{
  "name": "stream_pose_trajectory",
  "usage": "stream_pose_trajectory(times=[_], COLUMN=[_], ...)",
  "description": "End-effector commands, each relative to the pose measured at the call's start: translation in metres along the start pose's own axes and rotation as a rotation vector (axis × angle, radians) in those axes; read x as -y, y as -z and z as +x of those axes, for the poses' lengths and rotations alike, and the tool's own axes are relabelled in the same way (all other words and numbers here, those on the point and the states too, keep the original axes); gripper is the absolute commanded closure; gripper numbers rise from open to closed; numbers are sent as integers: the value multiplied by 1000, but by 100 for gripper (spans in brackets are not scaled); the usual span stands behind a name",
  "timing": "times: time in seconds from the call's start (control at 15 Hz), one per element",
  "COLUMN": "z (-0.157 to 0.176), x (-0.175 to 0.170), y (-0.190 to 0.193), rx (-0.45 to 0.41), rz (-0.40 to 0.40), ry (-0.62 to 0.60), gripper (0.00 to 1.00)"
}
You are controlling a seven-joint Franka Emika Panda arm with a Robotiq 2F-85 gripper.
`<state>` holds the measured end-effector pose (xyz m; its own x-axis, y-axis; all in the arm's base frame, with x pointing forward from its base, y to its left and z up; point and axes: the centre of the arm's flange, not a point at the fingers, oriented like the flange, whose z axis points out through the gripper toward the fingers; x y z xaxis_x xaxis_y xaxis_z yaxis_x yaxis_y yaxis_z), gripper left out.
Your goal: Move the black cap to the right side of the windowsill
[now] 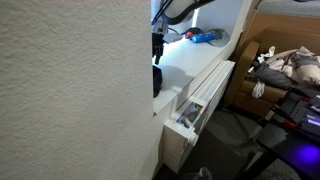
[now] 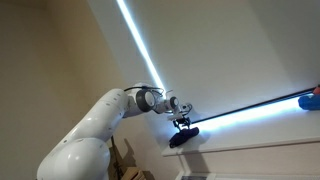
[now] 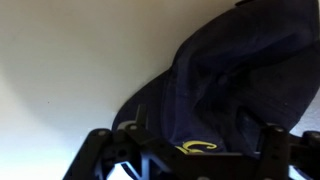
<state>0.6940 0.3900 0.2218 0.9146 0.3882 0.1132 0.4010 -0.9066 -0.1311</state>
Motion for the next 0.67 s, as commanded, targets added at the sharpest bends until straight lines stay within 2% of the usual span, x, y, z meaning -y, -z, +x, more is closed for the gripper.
stream_pose_trajectory(times=[0.0,0.47,0.6], z=[-1,-2,-2], x=[1,6,5], y=[2,1,1], rx=[-11,-14,-15], rz=[0,-13,0], ry=[-1,10,7], gripper=[41,90,99])
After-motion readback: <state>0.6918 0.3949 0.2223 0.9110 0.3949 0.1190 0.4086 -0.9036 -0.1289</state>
